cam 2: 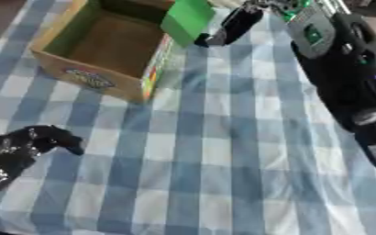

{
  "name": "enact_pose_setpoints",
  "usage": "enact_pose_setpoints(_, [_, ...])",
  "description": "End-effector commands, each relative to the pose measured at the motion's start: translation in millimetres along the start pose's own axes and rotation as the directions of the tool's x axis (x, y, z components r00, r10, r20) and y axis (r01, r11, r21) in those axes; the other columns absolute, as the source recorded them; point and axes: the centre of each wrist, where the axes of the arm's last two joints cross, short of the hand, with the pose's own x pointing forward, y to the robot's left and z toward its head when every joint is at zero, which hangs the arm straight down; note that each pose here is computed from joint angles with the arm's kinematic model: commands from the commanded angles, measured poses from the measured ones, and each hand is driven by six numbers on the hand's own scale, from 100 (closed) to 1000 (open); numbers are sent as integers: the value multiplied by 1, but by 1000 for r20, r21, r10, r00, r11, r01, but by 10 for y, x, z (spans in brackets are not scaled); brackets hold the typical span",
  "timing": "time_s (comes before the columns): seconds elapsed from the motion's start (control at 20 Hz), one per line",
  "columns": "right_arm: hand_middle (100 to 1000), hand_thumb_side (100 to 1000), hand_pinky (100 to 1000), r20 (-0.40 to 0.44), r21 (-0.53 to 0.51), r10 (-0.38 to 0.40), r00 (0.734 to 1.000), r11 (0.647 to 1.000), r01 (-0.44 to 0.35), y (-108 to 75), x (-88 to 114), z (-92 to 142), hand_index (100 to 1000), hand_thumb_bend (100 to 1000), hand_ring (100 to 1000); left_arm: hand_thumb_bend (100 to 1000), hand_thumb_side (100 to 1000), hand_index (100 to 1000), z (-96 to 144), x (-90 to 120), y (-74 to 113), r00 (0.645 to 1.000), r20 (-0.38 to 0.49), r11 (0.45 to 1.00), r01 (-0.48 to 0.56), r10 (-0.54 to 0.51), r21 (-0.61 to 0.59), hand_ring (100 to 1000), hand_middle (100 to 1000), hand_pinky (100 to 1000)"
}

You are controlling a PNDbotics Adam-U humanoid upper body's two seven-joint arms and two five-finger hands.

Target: Pick up objects on the table and place them in the box.

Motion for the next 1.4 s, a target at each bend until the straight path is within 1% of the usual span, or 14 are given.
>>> enact_pose_setpoints(0.05, [795, 183, 858, -22, -41, 14, 1000, 999, -15, -198, -66, 72, 427, 365, 757, 110, 808, 873, -75, 42, 3, 1000, 22, 999, 9, -8, -37, 738, 705, 925])
enact_pose_setpoints(0.2, [799, 176, 860, -54, -41, 1, 999, 999, -3, -182, -123, 75, 435, 365, 761, 113, 806, 873, -144, 27, -32, 999, 33, 997, -4, 7, -72, 739, 706, 926])
enact_pose_setpoints(0.35, [801, 158, 856, -82, -43, 0, 997, 999, -3, -165, -169, 53, 440, 329, 759, 115, 806, 874, -230, 15, -65, 998, 50, 993, -21, 26, -114, 739, 706, 926])
enact_pose_setpoints(0.45, [801, 148, 851, -93, -42, -15, 996, 999, 11, -122, -197, 24, 446, 286, 755, 117, 809, 874, -276, 9, -84, 998, 58, 990, -29, 37, -140, 740, 706, 927])
enact_pose_setpoints(0.5, [801, 139, 843, -98, -41, -30, 995, 999, 26, -89, -214, 9, 448, 225, 751, 120, 811, 875, -295, 6, -92, 997, 60, 988, -31, 41, -150, 740, 707, 927])
enact_pose_setpoints(0.6, [802, 139, 836, -114, -39, -68, 991, 997, 64, -14, -261, -11, 449, 171, 747, 121, 814, 875, -338, 7, -112, 997, 65, 985, -32, 44, -167, 741, 707, 928])
enact_pose_setpoints(0.65, [801, 141, 828, -126, -39, -88, 988, 996, 84, 29, -289, -16, 449, 126, 743, 124, 817, 876, -359, 8, -124, 997, 68, 984, -32, 44, -174, 742, 707, 929])
enact_pose_setpoints(0.7, [801, 144, 826, -140, -42, -109, 984, 994, 104, 74, -317, -22, 449, 111, 741, 124, 818, 876, -376, 9, -132, 997, 70, 983, -31, 45, -180, 742, 708, 929])
enact_pose_setpoints(0.85, [799, 138, 817, -176, -64, -160, 971, 987, 151, 188, -388, -48, 453, 100, 735, 126, 821, 876, -420, 17, -148, 996, 76, 981, -27, 42, -191, 743, 708, 930])
enact_pose_setpoints(0.9, [799, 153, 815, -189, -67, -171, 967, 985, 161, 230, -403, -65, 456, 100, 733, 130, 824, 877, -430, 16, -154, 996, 76, 981, -26, 42, -194, 743, 709, 931])
enact_pose_setpoints(1.2, [801, 212, 819, -213, -42, -193, 958, 981, 188, 477, -394, -196, 474, 100, 739, 135, 830, 879, -466, 9, -174, 997, 73, 978, -20, 36, -206, 747, 712, 933])
enact_pose_setpoints(1.25, [802, 229, 820, -211, -29, -187, 959, 982, 185, 507, -382, -215, 488, 100, 741, 136, 831, 879, -470, 9, -175, 997, 73, 978, -19, 35, -207, 747, 712, 934])
enact_pose_setpoints(1.35, [805, 253, 826, -205, -2, -164, 965, 986, 167, 560, -351, -255, 585, 100, 747, 135, 835, 880, -481, 10, -179, 997, 71, 977, -14, 30, -212, 749, 714, 935])
enact_pose_setpoints(1.4, [805, 294, 827, -201, 8, -152, 968, 988, 157, 578, -337, -273, 655, 101, 748, 135, 836, 880, -485, 9, -184, 997, 71, 977, -13, 28, -214, 749, 714, 936])
